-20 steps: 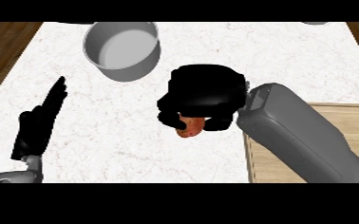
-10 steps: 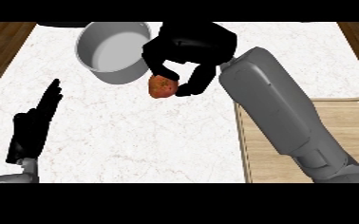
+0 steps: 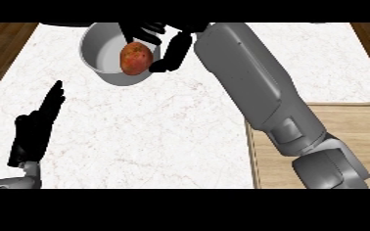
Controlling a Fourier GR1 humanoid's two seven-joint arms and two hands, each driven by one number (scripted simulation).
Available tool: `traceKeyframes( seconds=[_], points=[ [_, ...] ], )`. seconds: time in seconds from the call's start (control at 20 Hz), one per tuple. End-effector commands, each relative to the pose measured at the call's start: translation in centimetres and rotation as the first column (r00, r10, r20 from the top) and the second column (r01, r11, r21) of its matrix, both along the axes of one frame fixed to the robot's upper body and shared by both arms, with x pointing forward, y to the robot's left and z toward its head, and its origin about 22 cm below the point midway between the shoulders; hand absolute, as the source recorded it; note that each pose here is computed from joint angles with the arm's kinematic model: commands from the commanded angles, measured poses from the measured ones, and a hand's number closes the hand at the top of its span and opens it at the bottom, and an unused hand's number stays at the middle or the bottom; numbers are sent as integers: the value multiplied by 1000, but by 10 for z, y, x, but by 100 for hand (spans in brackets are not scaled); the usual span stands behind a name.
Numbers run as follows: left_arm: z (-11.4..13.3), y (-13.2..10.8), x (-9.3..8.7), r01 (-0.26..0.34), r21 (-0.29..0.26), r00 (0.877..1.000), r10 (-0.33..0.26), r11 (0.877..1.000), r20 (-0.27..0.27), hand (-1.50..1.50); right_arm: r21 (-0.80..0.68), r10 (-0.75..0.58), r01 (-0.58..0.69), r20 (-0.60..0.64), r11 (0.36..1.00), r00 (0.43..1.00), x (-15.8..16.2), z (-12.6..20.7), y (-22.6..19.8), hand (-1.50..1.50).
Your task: Pick the sweet potato from the tray and place it in the pot
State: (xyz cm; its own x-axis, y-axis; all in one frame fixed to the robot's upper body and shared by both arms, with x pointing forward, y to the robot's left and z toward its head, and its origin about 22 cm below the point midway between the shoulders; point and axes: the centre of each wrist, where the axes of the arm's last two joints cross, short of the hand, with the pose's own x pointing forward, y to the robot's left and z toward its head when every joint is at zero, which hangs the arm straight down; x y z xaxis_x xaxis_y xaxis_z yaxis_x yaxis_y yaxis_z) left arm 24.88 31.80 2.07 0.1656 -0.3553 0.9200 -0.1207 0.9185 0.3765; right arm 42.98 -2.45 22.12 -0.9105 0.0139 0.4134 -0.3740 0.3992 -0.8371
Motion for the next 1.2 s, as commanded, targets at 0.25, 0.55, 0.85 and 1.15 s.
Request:
traceKeyframes(
  seconds=[0.25,0.55,0.85,1.15],
  points=[
    [3,-5,-6,37,3,999,-37,999,12,0,10,-72,72,16,997,997,15,3,18,150],
    [10,-12,13,86,24,996,-87,996,37,0,-55,-87,89,33,994,996,17,-2,21,150],
    [10,-25,17,120,22,992,-120,993,34,0,-86,-126,142,164,986,978,16,1,25,150],
    [20,-42,34,167,37,983,-169,985,70,0,-149,-171,171,15,974,985,22,-26,11,-150]
  ],
)
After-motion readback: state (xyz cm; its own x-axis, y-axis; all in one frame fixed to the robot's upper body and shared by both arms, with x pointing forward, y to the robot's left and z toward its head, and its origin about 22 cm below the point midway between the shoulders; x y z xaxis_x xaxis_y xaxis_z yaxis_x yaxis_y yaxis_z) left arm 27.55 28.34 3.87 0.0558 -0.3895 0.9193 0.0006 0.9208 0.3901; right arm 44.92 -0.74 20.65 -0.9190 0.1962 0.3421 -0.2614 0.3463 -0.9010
